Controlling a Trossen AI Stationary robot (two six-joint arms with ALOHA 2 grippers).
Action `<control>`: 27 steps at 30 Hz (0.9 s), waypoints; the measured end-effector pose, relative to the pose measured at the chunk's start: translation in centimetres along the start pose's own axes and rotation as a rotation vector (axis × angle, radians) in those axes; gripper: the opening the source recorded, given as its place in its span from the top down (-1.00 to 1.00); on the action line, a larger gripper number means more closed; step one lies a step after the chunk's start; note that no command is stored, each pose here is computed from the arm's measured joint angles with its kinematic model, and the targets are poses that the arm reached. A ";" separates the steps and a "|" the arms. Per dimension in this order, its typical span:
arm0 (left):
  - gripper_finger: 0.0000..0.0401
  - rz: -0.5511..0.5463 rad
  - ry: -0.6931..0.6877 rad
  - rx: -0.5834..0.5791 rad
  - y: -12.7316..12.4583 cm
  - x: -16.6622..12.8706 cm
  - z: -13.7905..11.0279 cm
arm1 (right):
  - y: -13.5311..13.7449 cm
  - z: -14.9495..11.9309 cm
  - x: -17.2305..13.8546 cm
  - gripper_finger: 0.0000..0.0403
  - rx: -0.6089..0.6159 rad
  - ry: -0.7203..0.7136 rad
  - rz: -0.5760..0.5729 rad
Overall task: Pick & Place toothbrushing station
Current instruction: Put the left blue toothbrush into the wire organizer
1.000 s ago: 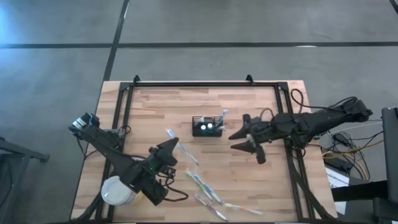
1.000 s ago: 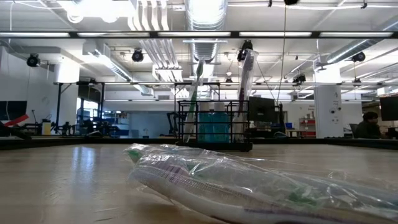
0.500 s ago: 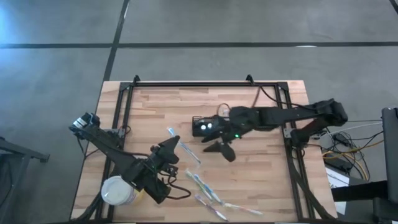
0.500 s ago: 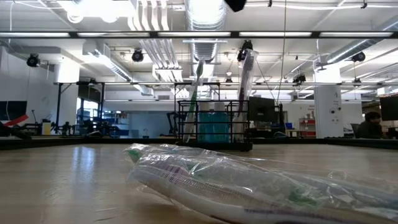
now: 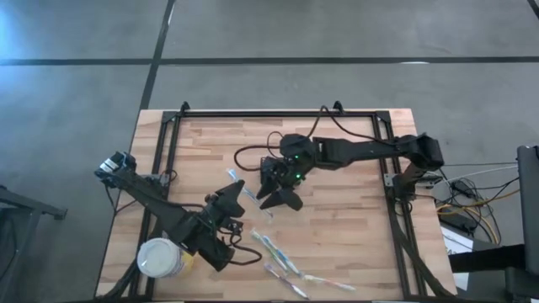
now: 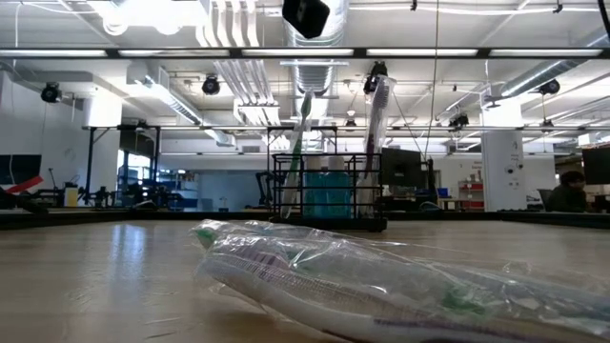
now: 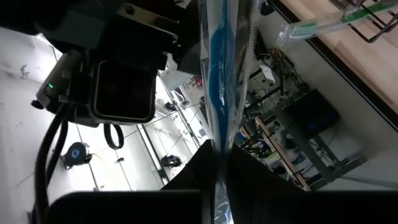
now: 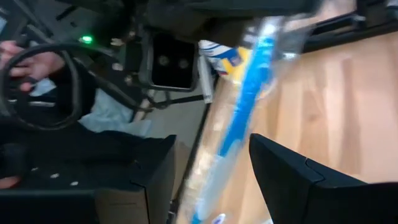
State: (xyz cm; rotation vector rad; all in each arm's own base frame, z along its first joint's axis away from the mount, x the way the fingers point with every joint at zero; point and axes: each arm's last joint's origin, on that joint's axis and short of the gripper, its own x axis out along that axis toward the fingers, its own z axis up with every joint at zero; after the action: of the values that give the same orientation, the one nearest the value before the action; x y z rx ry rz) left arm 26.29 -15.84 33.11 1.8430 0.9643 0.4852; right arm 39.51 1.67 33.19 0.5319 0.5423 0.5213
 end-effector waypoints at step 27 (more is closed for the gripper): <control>0.90 -0.008 0.048 -0.015 0.3 1.3 -0.3 | -1.1 0.2 0.0 0.17 0.020 -0.030 -0.028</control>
State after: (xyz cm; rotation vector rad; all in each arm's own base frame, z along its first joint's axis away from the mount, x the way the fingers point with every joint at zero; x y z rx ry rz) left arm 27.01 -14.70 33.43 1.8203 0.9970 0.5327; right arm 40.02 0.82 32.72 0.5501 0.5257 0.4808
